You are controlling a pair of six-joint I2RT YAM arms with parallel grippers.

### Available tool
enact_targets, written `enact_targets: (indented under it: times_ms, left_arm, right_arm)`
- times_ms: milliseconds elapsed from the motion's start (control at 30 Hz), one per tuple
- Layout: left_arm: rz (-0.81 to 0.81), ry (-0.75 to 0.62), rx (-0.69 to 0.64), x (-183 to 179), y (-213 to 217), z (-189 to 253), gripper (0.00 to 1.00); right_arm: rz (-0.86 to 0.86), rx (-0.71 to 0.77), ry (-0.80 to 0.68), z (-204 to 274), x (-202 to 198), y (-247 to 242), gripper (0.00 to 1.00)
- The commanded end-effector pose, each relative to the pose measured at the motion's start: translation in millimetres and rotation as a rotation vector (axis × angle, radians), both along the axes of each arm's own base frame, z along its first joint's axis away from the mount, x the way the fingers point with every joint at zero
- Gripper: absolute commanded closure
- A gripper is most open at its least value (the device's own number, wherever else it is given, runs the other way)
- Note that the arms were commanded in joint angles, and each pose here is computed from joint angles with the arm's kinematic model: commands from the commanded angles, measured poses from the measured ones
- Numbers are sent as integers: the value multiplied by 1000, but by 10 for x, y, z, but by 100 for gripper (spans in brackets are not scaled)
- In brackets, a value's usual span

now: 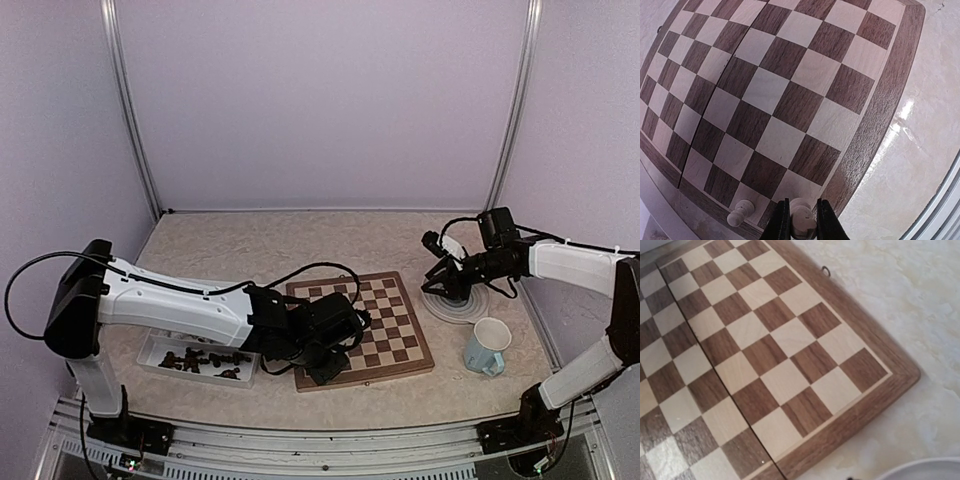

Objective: Set up the chess pieces on the board
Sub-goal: Place the knight at b1.

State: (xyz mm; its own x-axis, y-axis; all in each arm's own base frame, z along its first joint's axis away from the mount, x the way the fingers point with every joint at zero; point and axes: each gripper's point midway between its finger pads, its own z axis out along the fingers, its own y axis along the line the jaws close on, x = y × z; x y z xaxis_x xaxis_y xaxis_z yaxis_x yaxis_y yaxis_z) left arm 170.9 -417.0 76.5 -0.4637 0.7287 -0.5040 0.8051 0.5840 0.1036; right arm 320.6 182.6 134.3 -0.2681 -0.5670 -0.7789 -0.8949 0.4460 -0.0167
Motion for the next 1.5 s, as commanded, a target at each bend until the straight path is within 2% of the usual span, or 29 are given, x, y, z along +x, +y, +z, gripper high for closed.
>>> enact_targets:
  times_ms: [0,467,1267,1467]
  left_arm:
    - [-5,1,-9,63,-63,1,100]
    - [27,80,-105,136,-17,-72,100]
    - [46,85,-75,19,88,-163,100]
    - [47,80,-75,26,68,-157,82]
  right_arm:
    - [19,28,-2,45,29,59,61]
    - [33,23,38,-79,5,69,61]
    - [49,28,78,-156,-10,99,60]
    - [50,27,82,-159,-13,104,60]
